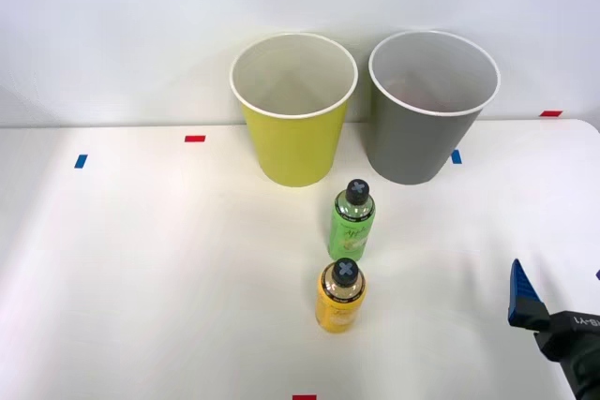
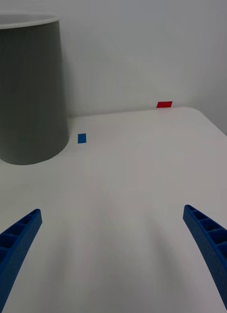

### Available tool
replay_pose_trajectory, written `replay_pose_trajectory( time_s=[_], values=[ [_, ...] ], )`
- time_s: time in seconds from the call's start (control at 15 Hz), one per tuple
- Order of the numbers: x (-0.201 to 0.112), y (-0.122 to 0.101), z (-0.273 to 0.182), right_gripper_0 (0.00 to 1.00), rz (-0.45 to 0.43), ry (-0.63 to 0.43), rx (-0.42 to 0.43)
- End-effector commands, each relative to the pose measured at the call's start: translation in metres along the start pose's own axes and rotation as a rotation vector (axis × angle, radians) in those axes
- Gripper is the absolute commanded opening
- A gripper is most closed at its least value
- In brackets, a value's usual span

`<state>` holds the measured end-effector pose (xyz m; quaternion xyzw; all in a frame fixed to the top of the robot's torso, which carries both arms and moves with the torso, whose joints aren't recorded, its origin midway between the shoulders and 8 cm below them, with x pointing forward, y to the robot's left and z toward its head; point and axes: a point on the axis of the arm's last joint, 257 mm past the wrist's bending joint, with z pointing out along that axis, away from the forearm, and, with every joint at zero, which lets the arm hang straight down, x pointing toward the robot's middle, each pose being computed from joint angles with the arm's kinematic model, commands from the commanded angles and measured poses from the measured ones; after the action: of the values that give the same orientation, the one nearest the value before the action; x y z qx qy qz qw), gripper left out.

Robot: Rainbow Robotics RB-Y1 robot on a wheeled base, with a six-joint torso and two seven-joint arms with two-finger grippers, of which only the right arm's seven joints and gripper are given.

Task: Put cans in the gray bin, plastic bottles in the light green bin

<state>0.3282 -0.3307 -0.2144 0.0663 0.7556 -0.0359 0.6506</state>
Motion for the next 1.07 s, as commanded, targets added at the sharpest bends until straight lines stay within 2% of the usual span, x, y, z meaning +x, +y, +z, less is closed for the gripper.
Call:
replay_pose_trajectory(
  time_s=[0.07, 0.33, 0.4, 0.53, 0.6, 1.07],
  values=[
    [0.012, -0.006, 0.000, 1.00, 0.004, 0.019, 0.023],
    [0.024, -0.018, -0.002, 1.00, -0.005, 0.037, 0.073],
    [0.026, -0.018, -0.001, 1.00, -0.027, 0.039, 0.086],
    [0.033, -0.029, -0.004, 1.00, -0.139, 0.049, 0.135],
    [0.036, -0.030, -0.004, 1.00, -0.158, 0.043, 0.138],
    [0.071, -0.009, -0.014, 1.00, -0.072, -0.059, 0.066]
  ],
)
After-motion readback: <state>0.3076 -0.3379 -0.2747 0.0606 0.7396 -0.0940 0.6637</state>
